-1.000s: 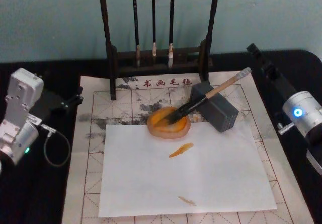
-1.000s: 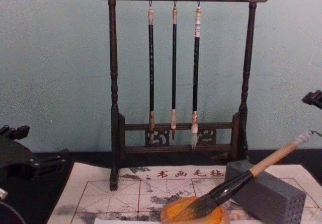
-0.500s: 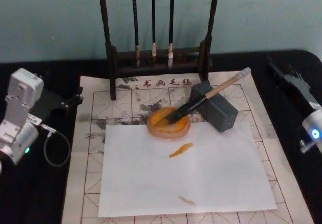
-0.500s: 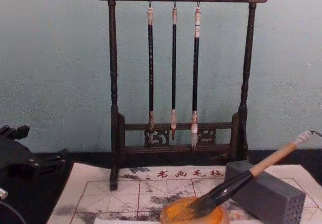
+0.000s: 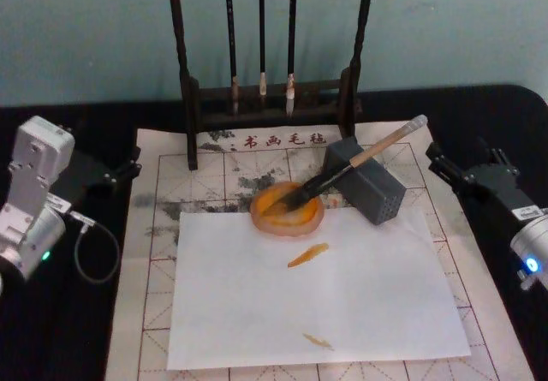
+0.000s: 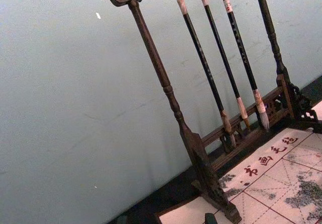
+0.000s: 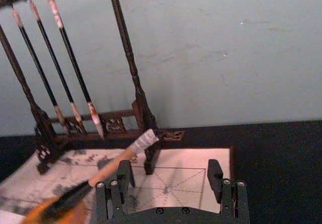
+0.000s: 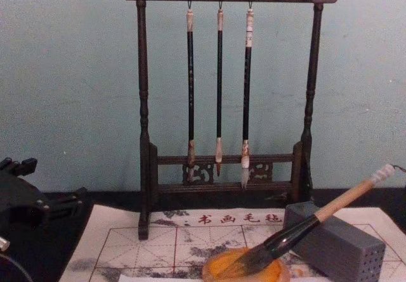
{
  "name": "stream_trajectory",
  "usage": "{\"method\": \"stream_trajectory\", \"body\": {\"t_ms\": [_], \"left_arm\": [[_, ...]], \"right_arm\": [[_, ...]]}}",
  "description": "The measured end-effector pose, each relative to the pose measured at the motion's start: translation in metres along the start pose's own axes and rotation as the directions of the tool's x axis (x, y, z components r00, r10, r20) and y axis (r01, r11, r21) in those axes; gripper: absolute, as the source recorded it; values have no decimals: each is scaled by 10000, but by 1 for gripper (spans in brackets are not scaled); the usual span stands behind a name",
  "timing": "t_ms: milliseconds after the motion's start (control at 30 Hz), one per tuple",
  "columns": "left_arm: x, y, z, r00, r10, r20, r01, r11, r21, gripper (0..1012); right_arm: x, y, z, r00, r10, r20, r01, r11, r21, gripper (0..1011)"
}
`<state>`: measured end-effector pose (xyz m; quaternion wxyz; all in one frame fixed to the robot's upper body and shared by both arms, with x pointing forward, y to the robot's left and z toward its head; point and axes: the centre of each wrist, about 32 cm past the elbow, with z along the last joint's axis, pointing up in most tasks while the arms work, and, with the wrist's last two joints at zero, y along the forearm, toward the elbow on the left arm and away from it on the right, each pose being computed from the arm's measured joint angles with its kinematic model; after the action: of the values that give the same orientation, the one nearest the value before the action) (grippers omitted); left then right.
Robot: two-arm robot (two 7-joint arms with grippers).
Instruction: Pick up the brush from the inkstone, write on the paper, then place the brush back to its original position.
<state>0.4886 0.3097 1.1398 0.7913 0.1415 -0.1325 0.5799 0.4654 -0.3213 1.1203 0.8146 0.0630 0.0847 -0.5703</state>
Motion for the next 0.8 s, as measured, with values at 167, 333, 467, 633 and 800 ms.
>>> {"method": "stream_trajectory", "body": {"t_ms": [167, 333, 467, 633, 800], "left_arm": [[0, 0, 0, 10000, 0, 0, 0, 10000, 0, 1001], [0, 0, 0, 10000, -1, 0, 1, 10000, 0, 1001], [0, 0, 0, 10000, 0, 0, 0, 10000, 0, 1001], [0, 0, 0, 10000, 0, 0, 0, 10000, 0, 1001], [0, 0, 0, 10000, 0, 0, 0, 10000, -1, 1001]], "right_arm": [[7, 23, -50, 9972, -143, 733, 152, 9998, -113, 1002], [-2, 43, -70, 9953, -210, 948, 229, 9996, -184, 1003], [0, 42, -68, 9953, -212, 947, 231, 9996, -187, 1002], [2, 41, -67, 9953, -211, 944, 229, 9996, -188, 1003], [3, 40, -67, 9954, -210, 936, 229, 9996, -187, 1002]]}}
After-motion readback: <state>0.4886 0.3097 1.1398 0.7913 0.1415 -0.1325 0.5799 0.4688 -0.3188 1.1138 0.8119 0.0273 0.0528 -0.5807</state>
